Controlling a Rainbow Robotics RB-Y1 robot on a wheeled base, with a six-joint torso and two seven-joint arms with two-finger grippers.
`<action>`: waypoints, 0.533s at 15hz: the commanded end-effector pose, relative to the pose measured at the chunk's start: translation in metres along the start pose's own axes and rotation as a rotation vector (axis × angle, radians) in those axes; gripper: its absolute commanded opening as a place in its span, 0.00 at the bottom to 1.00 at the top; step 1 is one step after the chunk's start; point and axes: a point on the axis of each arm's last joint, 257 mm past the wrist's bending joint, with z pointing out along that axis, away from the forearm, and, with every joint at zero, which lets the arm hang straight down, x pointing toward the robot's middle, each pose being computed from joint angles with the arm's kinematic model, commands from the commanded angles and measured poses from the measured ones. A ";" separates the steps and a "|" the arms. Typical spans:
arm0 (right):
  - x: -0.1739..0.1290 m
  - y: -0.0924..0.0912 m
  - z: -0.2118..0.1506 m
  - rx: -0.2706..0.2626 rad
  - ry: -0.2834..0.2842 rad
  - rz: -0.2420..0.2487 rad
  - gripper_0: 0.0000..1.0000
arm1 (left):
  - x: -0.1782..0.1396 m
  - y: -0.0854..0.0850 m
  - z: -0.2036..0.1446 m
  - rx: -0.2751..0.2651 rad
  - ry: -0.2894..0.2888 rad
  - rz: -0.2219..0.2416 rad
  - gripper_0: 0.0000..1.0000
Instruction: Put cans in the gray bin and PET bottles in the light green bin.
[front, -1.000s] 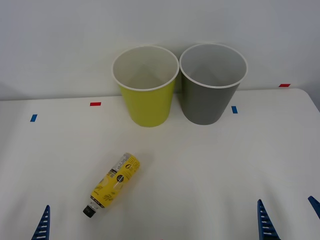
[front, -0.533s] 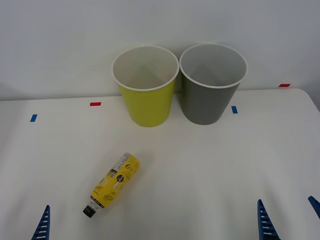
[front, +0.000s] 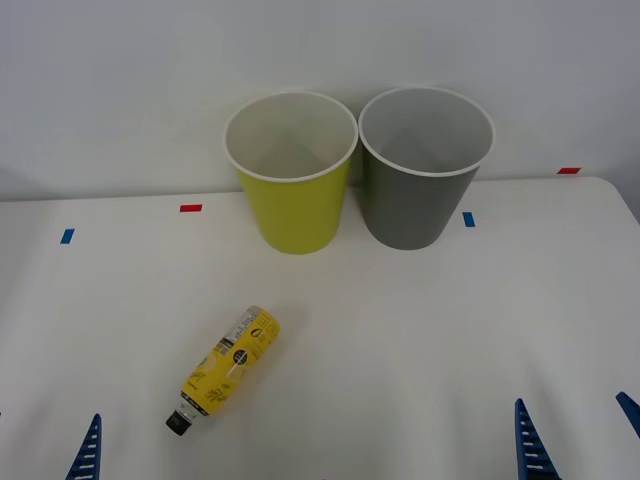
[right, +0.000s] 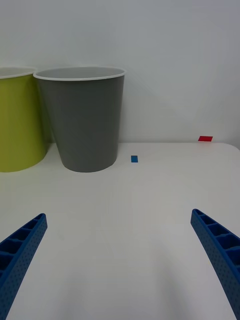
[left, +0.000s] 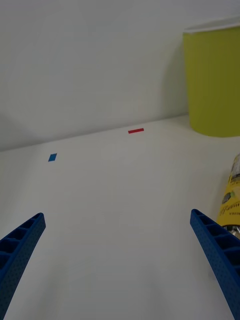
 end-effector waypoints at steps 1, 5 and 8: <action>0.000 0.000 0.000 0.000 0.000 0.000 1.00 | 0.012 0.008 0.000 0.012 0.032 0.033 1.00; 0.000 0.000 0.000 0.000 0.000 0.000 1.00 | 0.008 0.004 0.008 0.077 0.026 0.090 1.00; 0.000 0.000 0.000 0.000 0.000 0.000 1.00 | 0.011 -0.012 0.025 0.180 0.073 0.139 1.00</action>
